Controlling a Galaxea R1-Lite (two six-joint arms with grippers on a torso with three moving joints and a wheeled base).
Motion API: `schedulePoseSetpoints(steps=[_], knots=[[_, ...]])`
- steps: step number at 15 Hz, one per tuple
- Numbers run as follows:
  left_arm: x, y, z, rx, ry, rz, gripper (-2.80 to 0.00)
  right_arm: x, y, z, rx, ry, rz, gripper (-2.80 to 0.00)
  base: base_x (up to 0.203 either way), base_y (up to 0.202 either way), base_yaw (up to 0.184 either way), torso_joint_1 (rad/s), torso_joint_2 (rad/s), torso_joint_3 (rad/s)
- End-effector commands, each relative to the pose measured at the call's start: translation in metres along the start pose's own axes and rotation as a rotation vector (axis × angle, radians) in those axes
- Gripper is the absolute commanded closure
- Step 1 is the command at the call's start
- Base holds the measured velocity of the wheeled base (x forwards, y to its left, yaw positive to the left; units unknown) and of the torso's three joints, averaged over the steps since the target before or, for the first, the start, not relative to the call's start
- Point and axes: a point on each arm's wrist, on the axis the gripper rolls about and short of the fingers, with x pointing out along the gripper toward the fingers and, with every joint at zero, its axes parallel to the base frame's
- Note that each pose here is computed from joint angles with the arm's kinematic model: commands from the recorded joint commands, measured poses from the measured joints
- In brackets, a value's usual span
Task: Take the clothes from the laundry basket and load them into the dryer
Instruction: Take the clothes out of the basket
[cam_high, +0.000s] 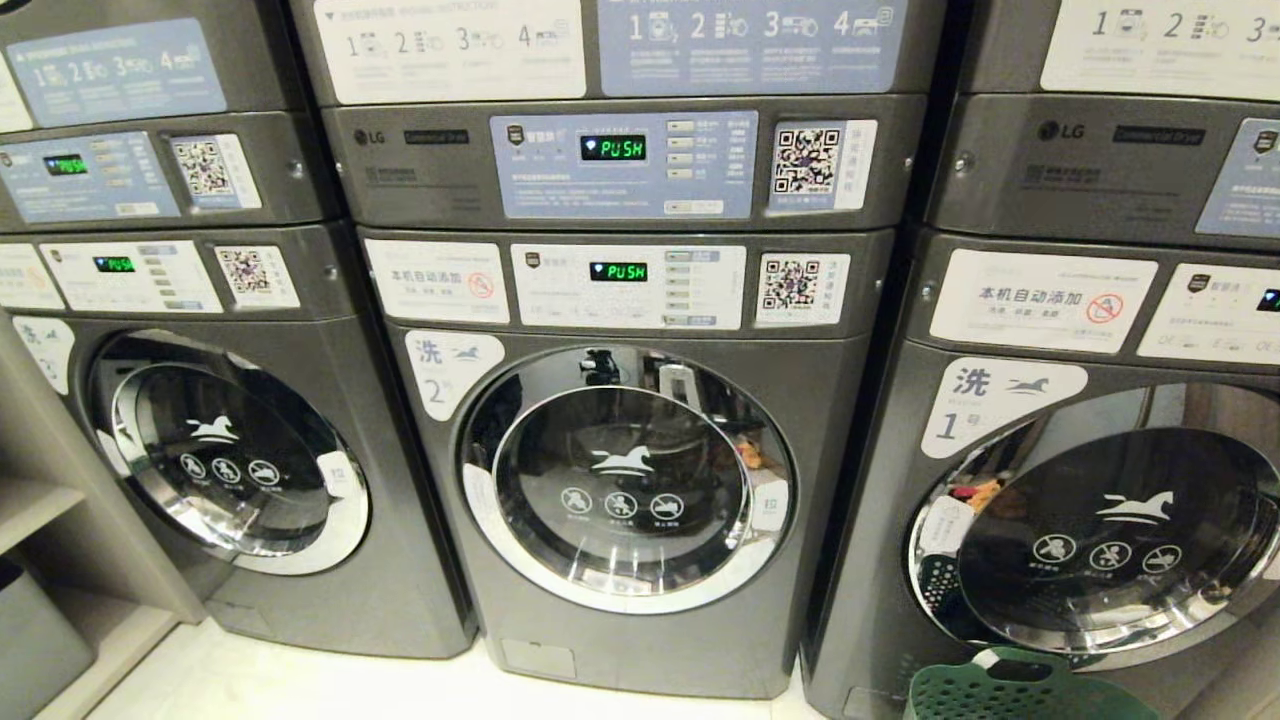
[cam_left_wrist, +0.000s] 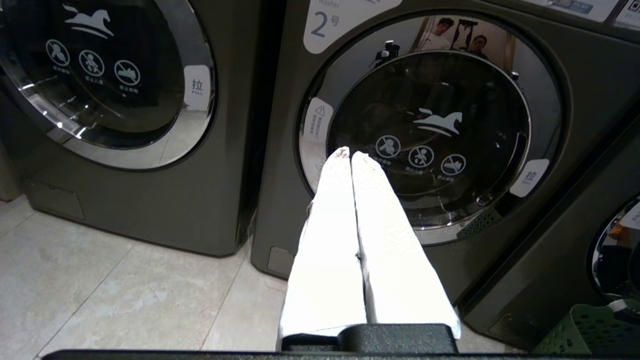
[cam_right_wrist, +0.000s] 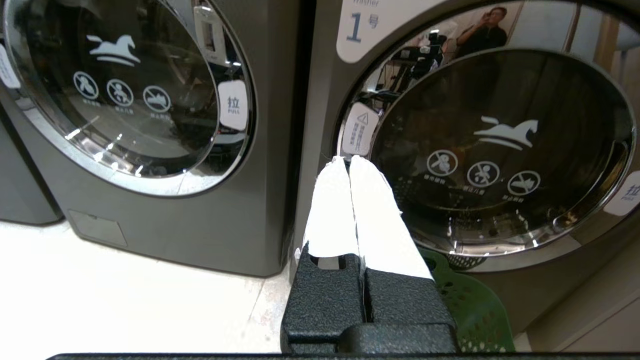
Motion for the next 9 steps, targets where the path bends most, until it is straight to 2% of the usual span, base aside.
schedulePoseSetpoints(steps=[1, 9], knots=[[0.0019, 0.0016, -0.0080, 0.000, 0.027, 0.007, 0.00, 0.0001, 0.0001, -0.0004, -0.001, 0.001, 0.001, 0.00, 0.000, 0.000, 0.000, -0.129, 0.48, 0.332], [0.0019, 0.0016, -0.0080, 0.000, 0.027, 0.007, 0.00, 0.0001, 0.0001, -0.0004, -0.004, 0.001, 0.002, 0.00, 0.000, 0.000, 0.000, -0.093, 0.45, 0.355]])
